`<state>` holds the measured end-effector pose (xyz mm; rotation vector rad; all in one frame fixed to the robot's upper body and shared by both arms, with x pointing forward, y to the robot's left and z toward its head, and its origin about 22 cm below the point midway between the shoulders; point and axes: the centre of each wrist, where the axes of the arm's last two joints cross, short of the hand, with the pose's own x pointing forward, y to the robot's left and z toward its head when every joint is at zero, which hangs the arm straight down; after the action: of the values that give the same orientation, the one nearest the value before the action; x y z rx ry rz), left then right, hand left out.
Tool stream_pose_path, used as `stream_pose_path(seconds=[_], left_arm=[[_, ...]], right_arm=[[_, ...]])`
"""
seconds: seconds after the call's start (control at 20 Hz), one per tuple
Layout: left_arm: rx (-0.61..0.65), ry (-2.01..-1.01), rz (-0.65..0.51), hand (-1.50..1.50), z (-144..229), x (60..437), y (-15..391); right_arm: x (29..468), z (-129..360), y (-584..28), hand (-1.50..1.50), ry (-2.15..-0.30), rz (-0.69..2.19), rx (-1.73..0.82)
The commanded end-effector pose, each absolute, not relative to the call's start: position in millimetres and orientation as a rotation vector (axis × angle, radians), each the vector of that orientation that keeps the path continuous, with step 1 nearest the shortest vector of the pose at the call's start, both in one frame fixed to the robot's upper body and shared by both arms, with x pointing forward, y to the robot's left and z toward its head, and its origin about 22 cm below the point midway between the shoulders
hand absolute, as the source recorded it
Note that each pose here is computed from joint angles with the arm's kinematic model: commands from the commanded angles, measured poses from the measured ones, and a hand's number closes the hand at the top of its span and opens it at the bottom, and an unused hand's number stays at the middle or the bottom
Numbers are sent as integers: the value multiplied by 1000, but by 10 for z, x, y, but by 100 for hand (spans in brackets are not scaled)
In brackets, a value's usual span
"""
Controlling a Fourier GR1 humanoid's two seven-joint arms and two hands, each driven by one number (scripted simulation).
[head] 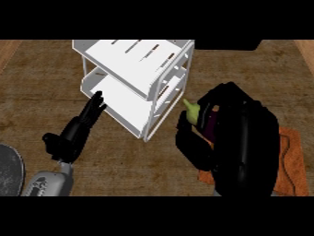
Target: Pick the eggplant from the cutting board and place it in the tiered basket
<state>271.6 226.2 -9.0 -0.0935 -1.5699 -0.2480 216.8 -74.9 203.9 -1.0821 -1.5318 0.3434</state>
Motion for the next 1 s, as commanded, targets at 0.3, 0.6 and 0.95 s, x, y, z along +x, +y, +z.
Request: stream_pose_path(seconds=[0.3,0.6,0.95], left_arm=[[-112,-1533,-284,0,-166,2805,2189],[-125,-1556,-285,0,8,2826,2156],[-116,-1560,-310,0,-117,2754,2178]], right_arm=[[3081,2568,-425,150,-1336,229,-1026],[3530,2721,-229,150,-1267,295,-980],[3991,2490,-147,150,-1260,301,-938]])
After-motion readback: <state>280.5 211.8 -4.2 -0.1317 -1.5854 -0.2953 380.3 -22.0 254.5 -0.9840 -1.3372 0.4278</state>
